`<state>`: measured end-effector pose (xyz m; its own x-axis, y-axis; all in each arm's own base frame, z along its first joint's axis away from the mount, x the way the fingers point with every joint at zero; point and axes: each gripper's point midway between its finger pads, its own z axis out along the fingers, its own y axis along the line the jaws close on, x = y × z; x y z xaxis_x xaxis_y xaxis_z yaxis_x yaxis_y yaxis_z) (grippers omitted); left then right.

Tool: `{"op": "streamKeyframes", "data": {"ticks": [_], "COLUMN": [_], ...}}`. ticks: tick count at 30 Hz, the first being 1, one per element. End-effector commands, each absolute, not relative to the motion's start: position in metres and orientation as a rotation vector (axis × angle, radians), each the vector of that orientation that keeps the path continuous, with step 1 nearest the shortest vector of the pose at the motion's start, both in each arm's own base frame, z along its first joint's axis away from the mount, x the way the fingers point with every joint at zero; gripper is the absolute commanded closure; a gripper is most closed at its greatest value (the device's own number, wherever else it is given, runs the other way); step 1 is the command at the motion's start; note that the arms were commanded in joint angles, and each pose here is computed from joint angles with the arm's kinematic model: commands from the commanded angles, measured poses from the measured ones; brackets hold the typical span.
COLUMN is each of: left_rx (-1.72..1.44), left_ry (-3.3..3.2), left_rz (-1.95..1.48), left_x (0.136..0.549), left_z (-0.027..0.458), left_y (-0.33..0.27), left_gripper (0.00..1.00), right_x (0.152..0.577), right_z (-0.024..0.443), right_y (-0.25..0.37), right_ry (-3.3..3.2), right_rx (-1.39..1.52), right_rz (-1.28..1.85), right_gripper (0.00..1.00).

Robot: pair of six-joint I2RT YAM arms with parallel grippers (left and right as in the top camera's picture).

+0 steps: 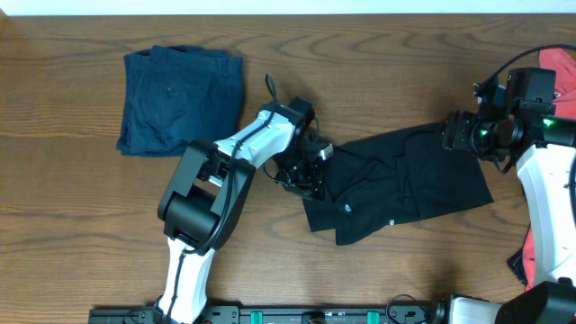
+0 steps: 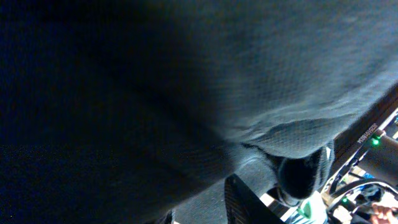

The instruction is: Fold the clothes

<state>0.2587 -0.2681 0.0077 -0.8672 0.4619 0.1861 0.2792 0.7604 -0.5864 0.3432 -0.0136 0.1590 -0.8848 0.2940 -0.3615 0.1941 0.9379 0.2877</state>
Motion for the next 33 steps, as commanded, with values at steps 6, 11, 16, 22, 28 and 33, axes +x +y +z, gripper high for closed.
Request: {"op": "streamKeyframes", "data": {"ticks": [6,11,16,22,28,33], "left_rx": [-0.397,-0.292,-0.239,-0.236,-0.208,-0.133], "left_ry": [-2.621,-2.638,-2.607,-2.538,-2.62,-2.726], "left_rz": [0.788,0.805,0.853,1.019,1.104,1.137], "left_x": [0.268,0.278,0.265,0.258,0.278,0.298], "left_z": [0.016,0.011,-0.005,0.008,0.039,0.058], "left_y": [-0.225,-0.202,-0.196,-0.201,-0.177,-0.148], "left_gripper": [0.23,0.05,0.05,0.05,0.02,0.02], "right_x": [0.344,0.344,0.344,0.344,0.345,0.345], "right_z": [0.163,0.162,0.163,0.163,0.163,0.163], "right_y": [-0.014,-0.014,-0.014,-0.014,-0.014,-0.015], "right_ry": [2.681,2.682,2.681,2.68,2.677,2.676], "right_rx": [0.333,0.333,0.333,0.317,0.307,0.307], "right_rz": [0.346,0.346,0.346,0.341,0.338,0.334], "right_gripper": [0.36,0.36,0.35,0.35,0.35,0.33]}}
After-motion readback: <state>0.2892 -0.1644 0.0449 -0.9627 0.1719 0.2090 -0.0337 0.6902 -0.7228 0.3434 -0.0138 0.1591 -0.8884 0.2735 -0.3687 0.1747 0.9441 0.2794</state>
